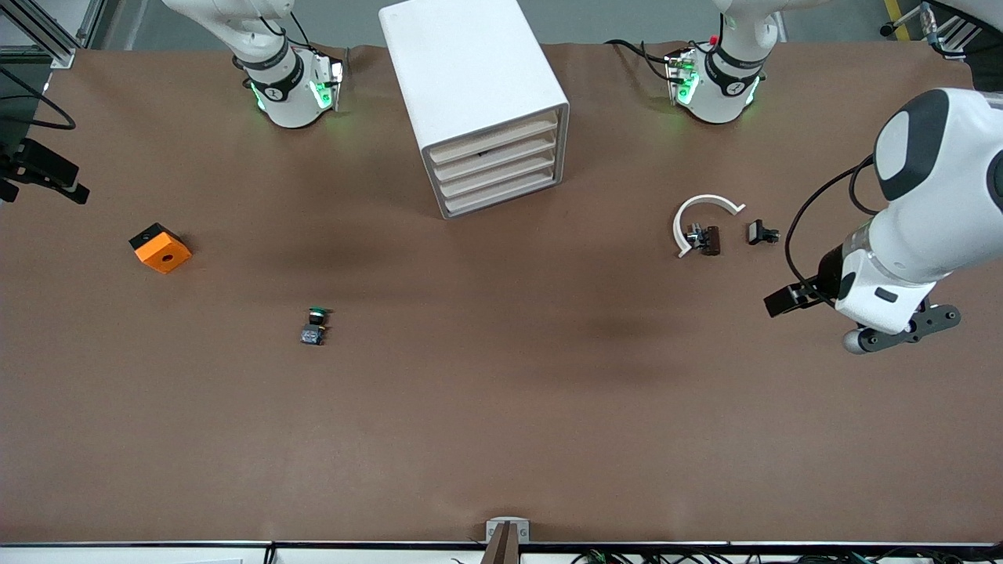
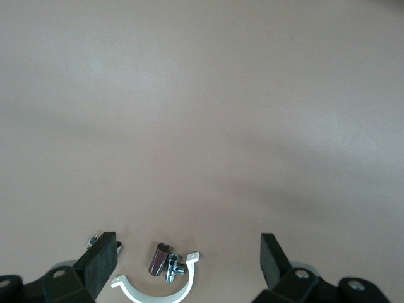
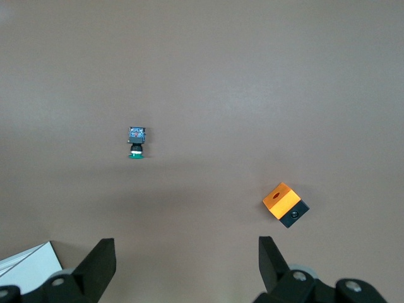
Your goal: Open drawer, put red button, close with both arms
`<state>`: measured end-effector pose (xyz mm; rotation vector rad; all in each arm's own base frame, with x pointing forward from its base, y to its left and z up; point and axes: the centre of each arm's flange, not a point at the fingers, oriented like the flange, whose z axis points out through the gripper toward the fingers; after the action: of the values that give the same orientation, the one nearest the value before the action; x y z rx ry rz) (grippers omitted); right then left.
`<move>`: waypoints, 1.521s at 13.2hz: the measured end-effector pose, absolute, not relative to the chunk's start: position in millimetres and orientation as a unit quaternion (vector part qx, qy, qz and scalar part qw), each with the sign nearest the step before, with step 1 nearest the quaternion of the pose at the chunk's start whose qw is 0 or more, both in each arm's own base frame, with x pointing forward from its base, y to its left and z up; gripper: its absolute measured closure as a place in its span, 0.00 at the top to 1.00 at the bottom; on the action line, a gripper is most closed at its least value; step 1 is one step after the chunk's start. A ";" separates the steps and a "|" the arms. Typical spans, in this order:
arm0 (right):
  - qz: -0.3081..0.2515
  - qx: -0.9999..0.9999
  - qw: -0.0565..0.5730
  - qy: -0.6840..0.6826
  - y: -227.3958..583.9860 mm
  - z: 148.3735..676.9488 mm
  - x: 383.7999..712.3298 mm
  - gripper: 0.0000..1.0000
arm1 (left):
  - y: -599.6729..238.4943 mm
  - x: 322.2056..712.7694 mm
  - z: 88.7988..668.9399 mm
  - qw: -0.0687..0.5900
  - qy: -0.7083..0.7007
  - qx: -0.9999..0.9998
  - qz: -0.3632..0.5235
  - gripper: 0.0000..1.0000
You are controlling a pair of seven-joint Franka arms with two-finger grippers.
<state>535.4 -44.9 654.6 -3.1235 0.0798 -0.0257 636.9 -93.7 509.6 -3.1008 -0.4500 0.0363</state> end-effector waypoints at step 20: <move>-0.007 -1.000 0.009 0.025 -44.2 653.1 536.6 1.00 | -78.7 584.2 601.6 0.031 -0.106 -0.994 -0.004 1.00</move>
<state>536.6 -44.2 653.1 -3.1235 0.0774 -0.0213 584.2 -78.7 601.6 -3.0627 -0.3266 -0.0129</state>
